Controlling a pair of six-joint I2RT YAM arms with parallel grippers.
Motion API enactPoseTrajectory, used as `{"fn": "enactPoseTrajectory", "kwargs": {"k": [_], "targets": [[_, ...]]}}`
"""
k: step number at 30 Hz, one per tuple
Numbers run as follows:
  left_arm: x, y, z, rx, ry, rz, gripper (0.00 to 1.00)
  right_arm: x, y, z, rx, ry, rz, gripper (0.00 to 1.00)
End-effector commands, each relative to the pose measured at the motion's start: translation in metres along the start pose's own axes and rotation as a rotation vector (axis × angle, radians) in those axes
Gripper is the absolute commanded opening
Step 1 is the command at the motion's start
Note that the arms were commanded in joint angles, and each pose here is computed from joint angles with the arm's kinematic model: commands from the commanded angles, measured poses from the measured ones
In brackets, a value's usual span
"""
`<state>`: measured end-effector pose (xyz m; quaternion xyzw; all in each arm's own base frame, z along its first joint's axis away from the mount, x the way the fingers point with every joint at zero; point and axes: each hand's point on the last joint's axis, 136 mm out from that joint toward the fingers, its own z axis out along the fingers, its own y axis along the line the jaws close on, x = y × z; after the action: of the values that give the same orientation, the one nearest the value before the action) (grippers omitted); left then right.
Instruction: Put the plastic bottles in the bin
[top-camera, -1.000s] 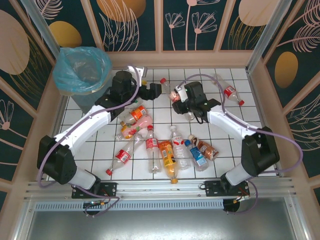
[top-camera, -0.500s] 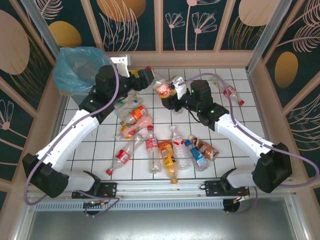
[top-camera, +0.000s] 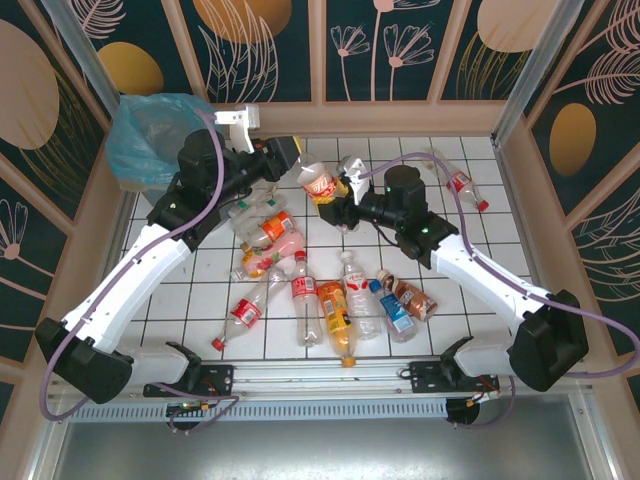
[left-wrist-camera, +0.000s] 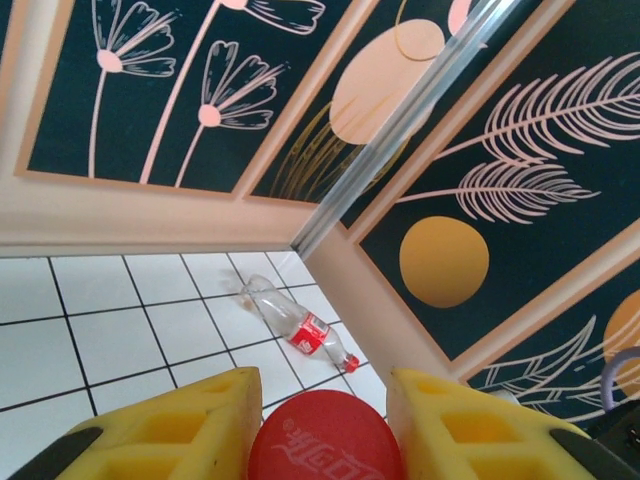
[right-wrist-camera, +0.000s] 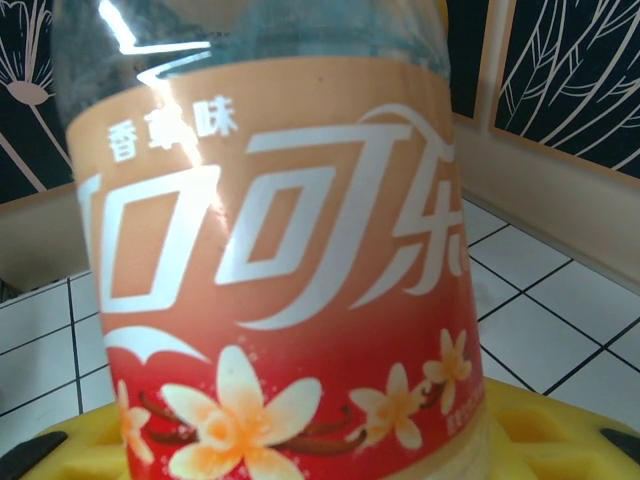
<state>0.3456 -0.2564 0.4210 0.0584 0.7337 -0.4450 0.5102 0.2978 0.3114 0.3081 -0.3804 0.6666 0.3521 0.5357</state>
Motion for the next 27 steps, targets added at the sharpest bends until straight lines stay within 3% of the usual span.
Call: {"fn": "enactPoseTrajectory", "kwargs": {"k": [1,8,10,14,17,23,27], "targets": [[-0.007,-0.018,-0.004,0.067,0.004,0.019,0.33,-0.024,0.01,-0.007,-0.022,-0.085,-0.034,0.49],[-0.014,-0.01,-0.003,0.009,-0.019,0.053,0.15,-0.025,0.008,-0.007,-0.013,-0.094,-0.038,0.61],[-0.021,-0.008,-0.006,-0.017,-0.048,0.058,0.11,-0.03,0.005,-0.008,0.01,-0.112,-0.037,0.69],[-0.041,-0.007,-0.014,-0.065,-0.127,0.07,0.02,-0.04,-0.003,-0.012,0.064,-0.153,-0.034,0.99],[-0.063,-0.008,-0.024,-0.117,-0.205,0.097,0.0,-0.052,-0.01,-0.018,0.123,-0.193,-0.044,0.99],[-0.118,0.008,-0.054,-0.37,-0.366,0.213,0.0,-0.073,-0.026,-0.032,0.246,-0.25,-0.067,0.99],[-0.154,0.022,-0.075,-0.536,-0.437,0.285,0.0,-0.083,-0.026,-0.033,0.254,-0.267,-0.077,0.99]]}}
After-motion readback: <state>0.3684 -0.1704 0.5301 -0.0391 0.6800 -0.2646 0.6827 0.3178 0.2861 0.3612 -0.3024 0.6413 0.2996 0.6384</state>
